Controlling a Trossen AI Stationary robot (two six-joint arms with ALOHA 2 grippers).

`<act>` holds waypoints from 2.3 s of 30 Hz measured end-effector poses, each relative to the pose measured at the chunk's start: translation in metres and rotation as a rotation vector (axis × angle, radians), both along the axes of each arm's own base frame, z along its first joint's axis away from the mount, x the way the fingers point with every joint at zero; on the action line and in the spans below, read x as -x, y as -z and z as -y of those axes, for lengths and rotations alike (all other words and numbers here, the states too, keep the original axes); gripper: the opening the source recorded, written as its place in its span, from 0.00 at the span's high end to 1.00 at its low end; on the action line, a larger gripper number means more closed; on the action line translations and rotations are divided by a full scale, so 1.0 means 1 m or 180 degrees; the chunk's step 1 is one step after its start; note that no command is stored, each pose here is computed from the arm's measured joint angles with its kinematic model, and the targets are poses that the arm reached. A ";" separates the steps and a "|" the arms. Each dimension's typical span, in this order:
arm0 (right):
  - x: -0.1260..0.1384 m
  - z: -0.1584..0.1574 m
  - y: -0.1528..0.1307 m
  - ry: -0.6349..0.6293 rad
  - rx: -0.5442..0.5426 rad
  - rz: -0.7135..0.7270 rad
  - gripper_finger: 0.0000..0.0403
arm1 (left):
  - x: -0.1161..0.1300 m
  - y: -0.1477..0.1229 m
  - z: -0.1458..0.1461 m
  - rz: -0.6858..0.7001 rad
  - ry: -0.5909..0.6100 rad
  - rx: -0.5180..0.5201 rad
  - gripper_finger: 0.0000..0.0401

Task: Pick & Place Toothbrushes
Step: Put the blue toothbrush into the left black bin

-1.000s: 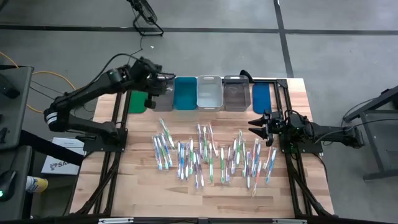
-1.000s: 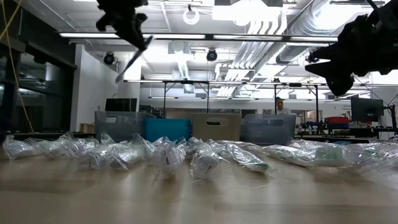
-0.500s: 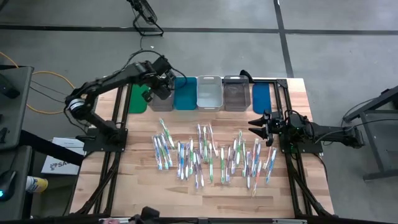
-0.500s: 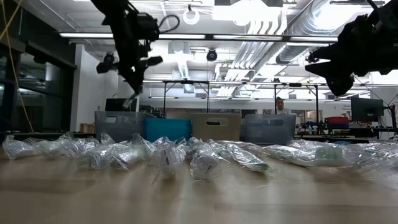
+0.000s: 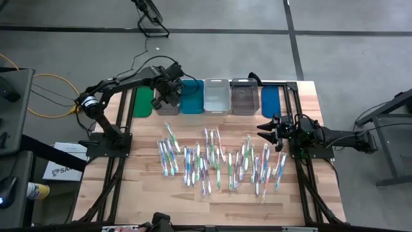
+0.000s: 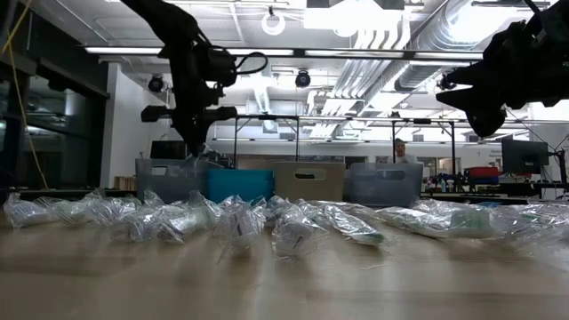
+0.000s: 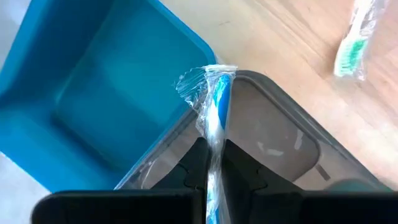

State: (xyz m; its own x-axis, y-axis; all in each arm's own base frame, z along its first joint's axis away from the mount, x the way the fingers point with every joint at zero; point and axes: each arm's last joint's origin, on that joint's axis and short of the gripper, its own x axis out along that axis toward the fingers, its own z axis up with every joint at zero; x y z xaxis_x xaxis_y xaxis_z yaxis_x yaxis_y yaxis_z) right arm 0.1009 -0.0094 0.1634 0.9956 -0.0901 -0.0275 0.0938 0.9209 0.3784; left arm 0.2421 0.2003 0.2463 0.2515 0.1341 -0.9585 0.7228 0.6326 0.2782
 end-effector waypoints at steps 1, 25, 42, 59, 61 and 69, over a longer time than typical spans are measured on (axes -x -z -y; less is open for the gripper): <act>0.000 0.000 0.000 0.0001 0.0000 -0.0001 0.56 | 0.001 0.001 -0.002 0.0006 0.0007 0.0020 0.95; 0.000 0.000 0.000 0.0001 0.0000 0.0000 0.56 | 0.016 0.008 -0.026 -0.0191 0.0399 -0.0206 0.84; 0.000 0.000 0.000 0.0000 0.0000 0.0000 0.56 | -0.003 0.005 -0.001 -0.0365 0.0308 -0.0393 0.63; 0.000 0.000 0.000 0.0000 0.0000 0.0000 0.56 | 0.005 -0.030 0.067 -0.0271 -0.0128 0.0221 0.63; 0.000 0.000 0.000 0.0000 0.0000 -0.0001 0.56 | 0.006 -0.029 0.074 -0.0362 -0.0499 0.0408 0.63; 0.000 0.000 0.000 0.0000 0.0000 0.0000 0.56 | 0.004 -0.028 0.103 -0.0599 -0.1563 0.0852 0.63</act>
State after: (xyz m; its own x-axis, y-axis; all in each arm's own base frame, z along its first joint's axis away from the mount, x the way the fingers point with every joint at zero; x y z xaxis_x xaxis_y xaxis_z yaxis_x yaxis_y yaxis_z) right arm 0.1009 -0.0094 0.1634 0.9955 -0.0903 -0.0273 0.0939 0.9209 0.3784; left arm 0.2377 0.0970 0.2744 0.0436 -0.0608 -0.9972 0.3490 0.9362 -0.0418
